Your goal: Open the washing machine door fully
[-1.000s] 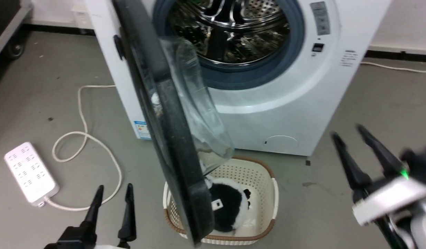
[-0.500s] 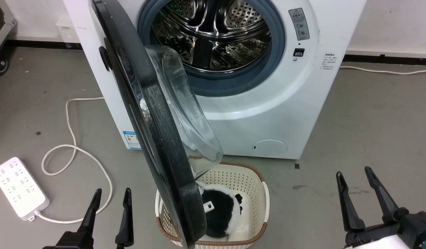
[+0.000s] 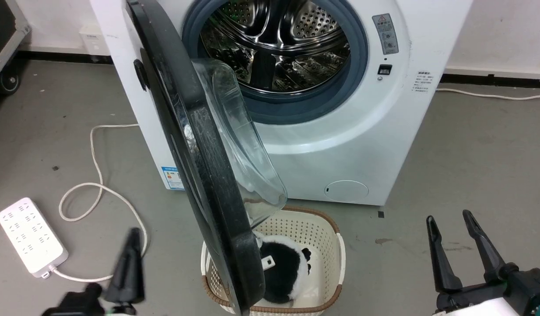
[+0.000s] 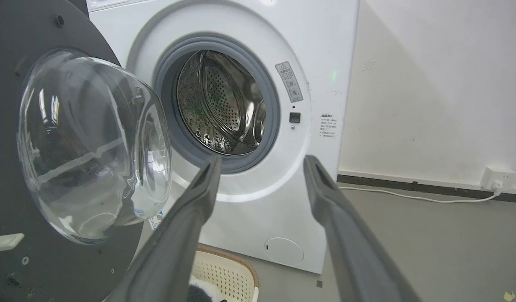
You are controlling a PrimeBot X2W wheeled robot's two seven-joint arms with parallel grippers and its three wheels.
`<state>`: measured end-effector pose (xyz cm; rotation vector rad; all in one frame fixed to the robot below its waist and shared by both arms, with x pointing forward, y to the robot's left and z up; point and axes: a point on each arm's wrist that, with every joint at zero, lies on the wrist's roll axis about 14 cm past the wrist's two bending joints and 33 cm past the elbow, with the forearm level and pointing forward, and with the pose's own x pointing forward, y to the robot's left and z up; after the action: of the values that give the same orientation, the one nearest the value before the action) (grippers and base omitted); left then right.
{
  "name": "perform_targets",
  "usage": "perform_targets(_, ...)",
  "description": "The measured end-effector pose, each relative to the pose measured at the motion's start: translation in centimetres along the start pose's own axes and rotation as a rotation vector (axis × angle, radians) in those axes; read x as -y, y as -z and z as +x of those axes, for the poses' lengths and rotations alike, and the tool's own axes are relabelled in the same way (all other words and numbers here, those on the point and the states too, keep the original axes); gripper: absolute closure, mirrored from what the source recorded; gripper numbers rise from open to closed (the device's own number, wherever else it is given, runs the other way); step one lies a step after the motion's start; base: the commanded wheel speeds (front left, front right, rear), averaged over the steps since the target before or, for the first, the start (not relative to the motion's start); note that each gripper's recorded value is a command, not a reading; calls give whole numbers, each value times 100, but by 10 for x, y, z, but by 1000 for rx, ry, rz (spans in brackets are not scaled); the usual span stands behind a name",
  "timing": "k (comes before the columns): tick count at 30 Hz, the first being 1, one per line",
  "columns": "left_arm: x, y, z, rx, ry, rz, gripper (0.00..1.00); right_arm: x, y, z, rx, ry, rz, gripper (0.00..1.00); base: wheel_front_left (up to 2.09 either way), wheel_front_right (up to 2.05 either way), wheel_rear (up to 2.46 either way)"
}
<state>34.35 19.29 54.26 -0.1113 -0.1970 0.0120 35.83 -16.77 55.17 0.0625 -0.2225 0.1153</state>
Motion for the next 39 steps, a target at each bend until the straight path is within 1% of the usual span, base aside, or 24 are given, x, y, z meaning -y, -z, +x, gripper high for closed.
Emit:
perform_targets(4,-17,-36,4,116,-95,-41,100,-1,-2,2,8,-2,0,0,0,0,0)
perform_targets(8,-23,-93,14,302,-126,-64,100,-3,-3,3,11,-8,-3,0,0,0,0)
perform_targets(11,-18,-134,18,435,-102,-59,100,-3,-3,3,12,-8,-3,0,0,0,0)
perform_targets(13,-9,-153,18,498,-70,-57,100,-3,-4,3,13,-7,-2,0,0,0,0)
perform_targets(16,10,-172,17,559,-7,-56,100,-3,-3,2,12,-8,-1,0,0,0,0)
perform_targets(19,33,-176,15,572,66,-43,100,-3,-2,1,8,-7,1,0,0,0,0)
perform_targets(23,75,-171,13,541,204,-89,100,-2,-1,0,3,-2,1,0,0,0,0)
perform_targets(26,109,-156,7,469,322,-106,100,0,2,-1,-5,5,3,0,0,0,0)
perform_targets(31,152,-130,-6,358,466,-156,100,4,5,0,-13,16,3,0,0,0,0)
perform_targets(35,170,-97,-13,230,520,-176,100,4,6,0,-18,17,5,0,0,0,0)
perform_targets(39,176,-49,-18,38,523,-169,100,4,9,1,-24,17,8,0,0,0,0)
